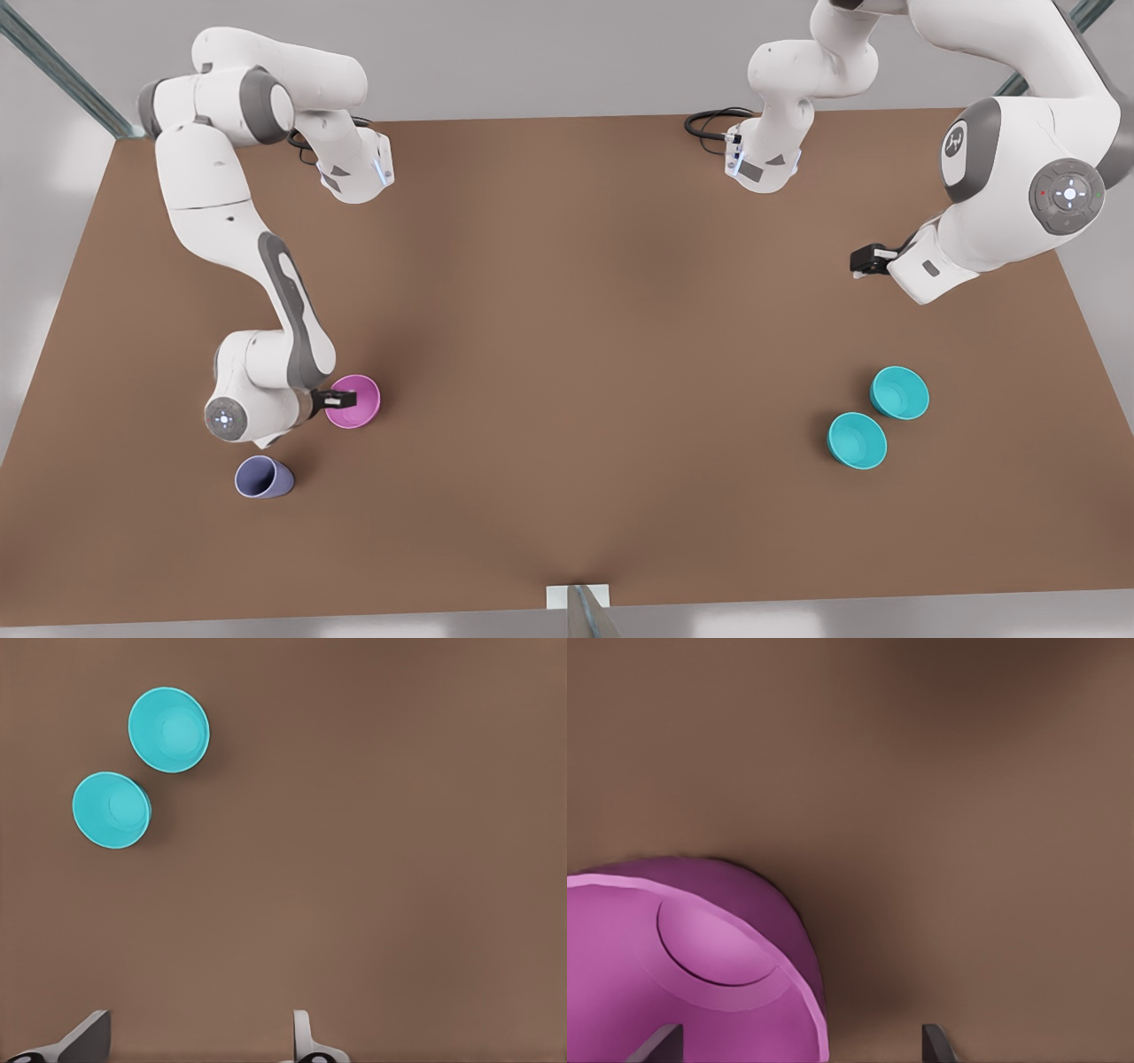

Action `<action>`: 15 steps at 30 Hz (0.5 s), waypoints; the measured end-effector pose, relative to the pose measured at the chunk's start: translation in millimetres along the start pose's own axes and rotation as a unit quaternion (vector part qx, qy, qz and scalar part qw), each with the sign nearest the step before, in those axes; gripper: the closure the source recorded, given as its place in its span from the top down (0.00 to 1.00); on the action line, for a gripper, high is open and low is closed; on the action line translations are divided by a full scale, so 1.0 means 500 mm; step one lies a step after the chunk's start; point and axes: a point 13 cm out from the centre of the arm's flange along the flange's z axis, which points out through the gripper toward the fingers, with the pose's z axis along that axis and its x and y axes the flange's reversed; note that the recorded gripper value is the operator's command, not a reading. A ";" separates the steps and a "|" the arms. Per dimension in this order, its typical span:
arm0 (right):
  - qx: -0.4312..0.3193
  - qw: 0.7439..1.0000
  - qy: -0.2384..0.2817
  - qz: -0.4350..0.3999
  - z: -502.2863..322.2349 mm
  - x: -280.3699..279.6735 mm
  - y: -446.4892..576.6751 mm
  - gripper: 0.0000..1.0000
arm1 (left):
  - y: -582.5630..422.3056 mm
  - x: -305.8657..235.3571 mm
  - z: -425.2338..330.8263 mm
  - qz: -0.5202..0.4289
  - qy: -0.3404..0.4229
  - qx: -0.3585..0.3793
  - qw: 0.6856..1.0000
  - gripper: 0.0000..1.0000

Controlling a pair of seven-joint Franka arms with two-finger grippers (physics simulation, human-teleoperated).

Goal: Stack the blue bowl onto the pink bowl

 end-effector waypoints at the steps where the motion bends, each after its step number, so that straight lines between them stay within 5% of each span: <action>1: 0.000 1.000 -0.002 0.004 0.007 -0.002 0.001 1.00 | 0.000 0.000 0.000 0.000 0.000 0.000 1.000 1.00; 2: -0.001 1.000 -0.004 0.009 0.013 -0.003 0.001 1.00 | 0.000 0.001 0.000 0.000 0.001 0.000 1.000 1.00; 3: -0.002 1.000 -0.008 0.014 0.014 -0.006 0.001 0.87 | 0.000 0.001 0.000 0.000 0.001 0.000 1.000 1.00; 4: -0.003 1.000 -0.011 0.018 0.014 -0.008 0.000 0.61 | 0.000 0.001 0.000 0.000 0.001 0.000 1.000 1.00; 8: -0.009 0.999 -0.021 0.032 0.006 -0.016 0.001 0.26 | 0.000 0.002 0.001 0.001 0.002 0.000 1.000 1.00; 15: -0.029 0.998 -0.032 0.039 -0.061 -0.016 0.026 0.21 | 0.000 0.006 0.000 0.001 0.005 0.000 1.000 1.00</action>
